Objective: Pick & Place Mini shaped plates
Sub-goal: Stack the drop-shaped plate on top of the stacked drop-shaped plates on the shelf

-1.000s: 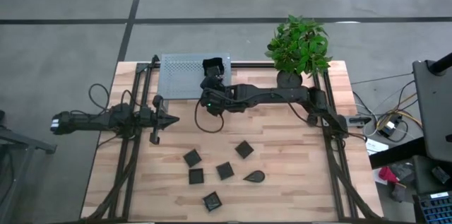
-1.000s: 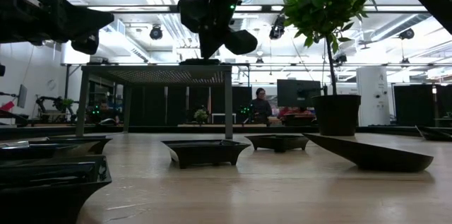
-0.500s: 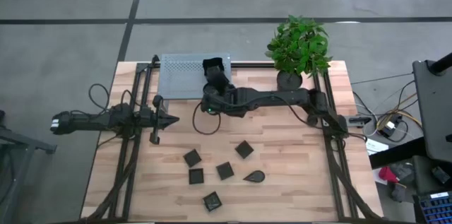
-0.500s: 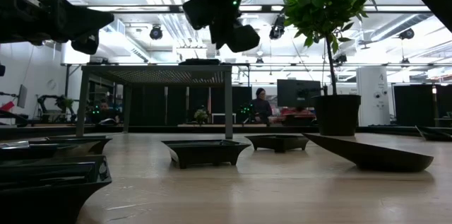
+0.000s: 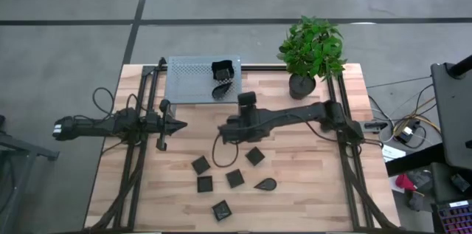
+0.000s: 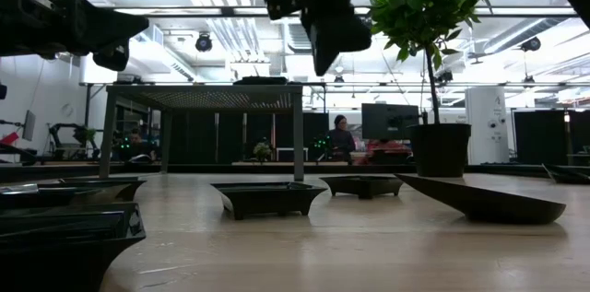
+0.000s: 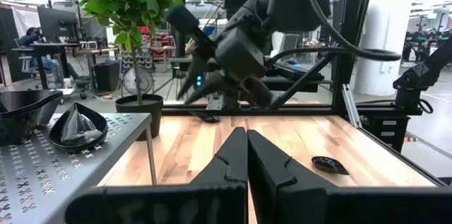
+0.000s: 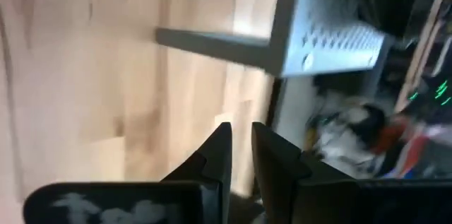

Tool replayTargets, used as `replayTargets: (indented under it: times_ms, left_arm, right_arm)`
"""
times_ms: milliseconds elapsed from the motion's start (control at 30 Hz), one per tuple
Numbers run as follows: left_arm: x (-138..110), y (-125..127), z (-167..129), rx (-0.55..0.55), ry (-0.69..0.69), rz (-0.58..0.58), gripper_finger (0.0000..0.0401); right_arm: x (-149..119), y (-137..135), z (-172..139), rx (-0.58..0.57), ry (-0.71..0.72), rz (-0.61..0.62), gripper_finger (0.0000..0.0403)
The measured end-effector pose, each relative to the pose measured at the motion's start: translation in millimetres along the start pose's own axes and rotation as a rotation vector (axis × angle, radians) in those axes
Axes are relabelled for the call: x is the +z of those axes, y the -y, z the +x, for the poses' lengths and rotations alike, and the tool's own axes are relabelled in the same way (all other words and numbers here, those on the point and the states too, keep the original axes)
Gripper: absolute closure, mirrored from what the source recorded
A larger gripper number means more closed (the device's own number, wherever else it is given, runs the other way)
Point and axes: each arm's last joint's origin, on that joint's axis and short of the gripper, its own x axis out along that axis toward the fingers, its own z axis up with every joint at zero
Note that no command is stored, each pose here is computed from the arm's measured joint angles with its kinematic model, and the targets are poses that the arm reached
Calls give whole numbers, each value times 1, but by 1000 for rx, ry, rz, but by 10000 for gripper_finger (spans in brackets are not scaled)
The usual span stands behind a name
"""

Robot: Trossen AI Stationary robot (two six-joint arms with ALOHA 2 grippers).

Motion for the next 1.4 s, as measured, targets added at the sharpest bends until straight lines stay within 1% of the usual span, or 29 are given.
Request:
replayTargets:
  times_ms: [67,133,167,267,367,433,500,700,833,967,1133,1333,1400]
  left_arm:
    - [0,0,0,0,0,0,401]
    - [0,0,0,0,0,0,401]
    - [0,0,0,0,0,0,401]
    - [0,0,0,0,0,0,401]
    - [0,0,0,0,0,0,401]
    - [0,0,0,0,-1,0,401]
    - [0,0,0,0,0,0,401]
    - [0,0,0,0,0,0,401]
    - [0,0,0,0,0,0,401]
    - [0,0,0,0,0,0,401]
    - [0,0,0,0,0,0,401]
    - [0,0,0,0,0,0,401]
    - [0,0,0,0,-1,0,401]
  right_arm:
    - [-2,-2,-2,8,-16,104,351]
    - [-6,-4,-3,8,-42,262,351]
    - [-7,-6,-4,19,-57,323,351]
    - [-15,-14,-5,106,-144,399,348]
    - [-17,-23,-1,188,-201,480,345]
    - [-19,-30,1,248,-244,497,341]
    - [-22,-38,3,270,-279,485,337]
    - [-37,-70,15,301,-398,404,330]
    - [-53,-88,22,312,-504,406,334]
    - [-74,-98,29,323,-613,420,327]
    - [-104,-107,38,272,-711,434,301]
    - [-139,-112,42,189,-786,481,266]
    - [-150,-112,43,163,-807,520,259]
